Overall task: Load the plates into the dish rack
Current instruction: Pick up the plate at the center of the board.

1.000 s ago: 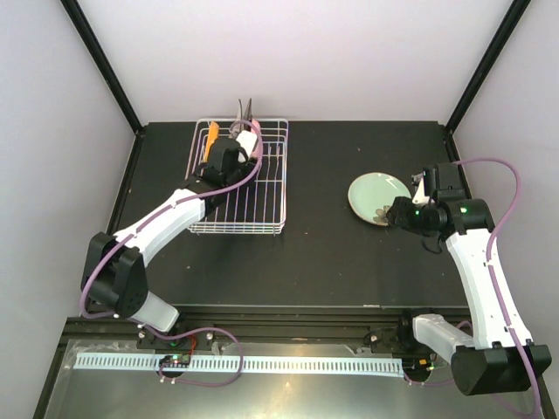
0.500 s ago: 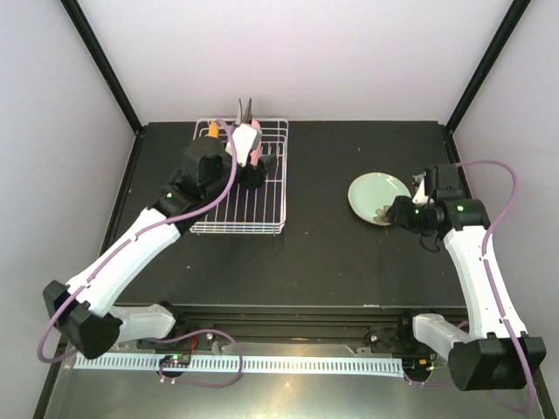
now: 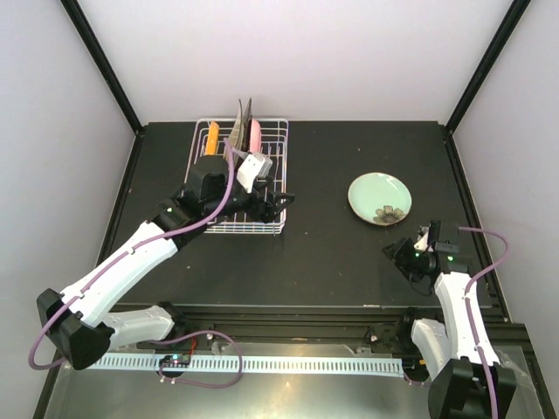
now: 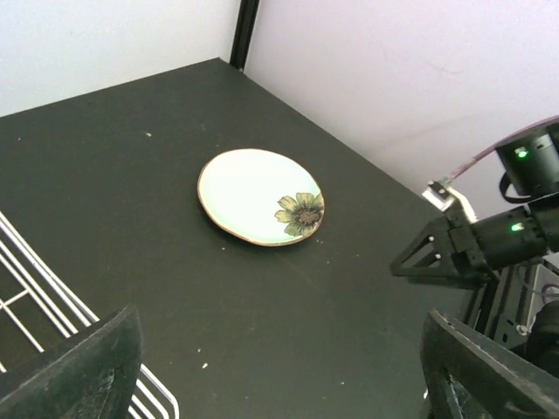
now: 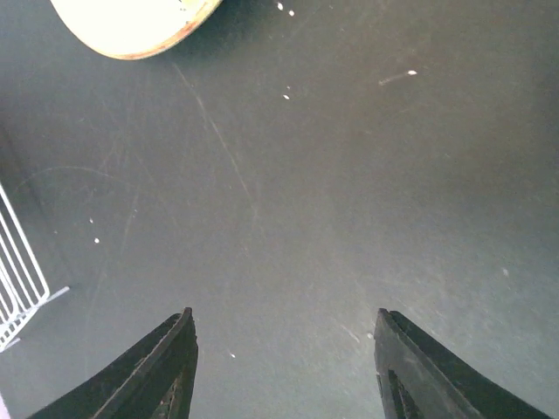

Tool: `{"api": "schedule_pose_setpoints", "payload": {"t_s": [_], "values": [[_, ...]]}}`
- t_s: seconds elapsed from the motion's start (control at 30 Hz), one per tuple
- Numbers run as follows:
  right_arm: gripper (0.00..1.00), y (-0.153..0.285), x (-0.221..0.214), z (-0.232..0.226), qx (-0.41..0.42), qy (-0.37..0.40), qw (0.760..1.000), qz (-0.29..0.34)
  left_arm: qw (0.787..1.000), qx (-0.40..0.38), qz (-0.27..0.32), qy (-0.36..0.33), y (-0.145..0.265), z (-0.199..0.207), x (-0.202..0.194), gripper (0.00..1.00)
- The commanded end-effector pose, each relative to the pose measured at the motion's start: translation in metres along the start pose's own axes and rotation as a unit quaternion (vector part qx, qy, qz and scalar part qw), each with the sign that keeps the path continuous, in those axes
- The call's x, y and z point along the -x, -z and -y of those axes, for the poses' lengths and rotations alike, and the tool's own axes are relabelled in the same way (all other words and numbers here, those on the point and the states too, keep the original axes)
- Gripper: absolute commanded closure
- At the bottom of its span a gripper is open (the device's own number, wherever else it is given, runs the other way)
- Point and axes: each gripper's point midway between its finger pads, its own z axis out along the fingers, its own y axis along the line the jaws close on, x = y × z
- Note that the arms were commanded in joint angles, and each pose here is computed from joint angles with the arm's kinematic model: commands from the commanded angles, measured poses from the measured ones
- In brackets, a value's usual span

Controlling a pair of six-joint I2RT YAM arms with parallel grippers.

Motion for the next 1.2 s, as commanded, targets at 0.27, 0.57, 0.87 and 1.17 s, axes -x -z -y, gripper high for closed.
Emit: {"api": "schedule_pose_setpoints", "payload": {"t_s": [0.27,0.57,0.87,1.17], "values": [[0.43,-0.029,0.041,-0.019,0.065,-0.010,0.996,0.058,0.998,-0.017,0.039,-0.037,0.026,0.020,0.024,0.04],[0.46,-0.052,0.077,0.004,0.033,-0.136,0.984,0.110,0.998,0.012,0.048,-0.038,0.042,0.015,0.024,0.04],[0.48,-0.080,0.101,-0.003,0.063,-0.208,0.970,0.105,0.997,0.048,0.047,-0.045,0.056,0.007,0.025,0.03],[0.48,-0.089,0.116,-0.018,0.085,-0.206,0.971,0.090,0.996,0.068,0.036,-0.046,0.058,0.001,0.022,0.03]]}}
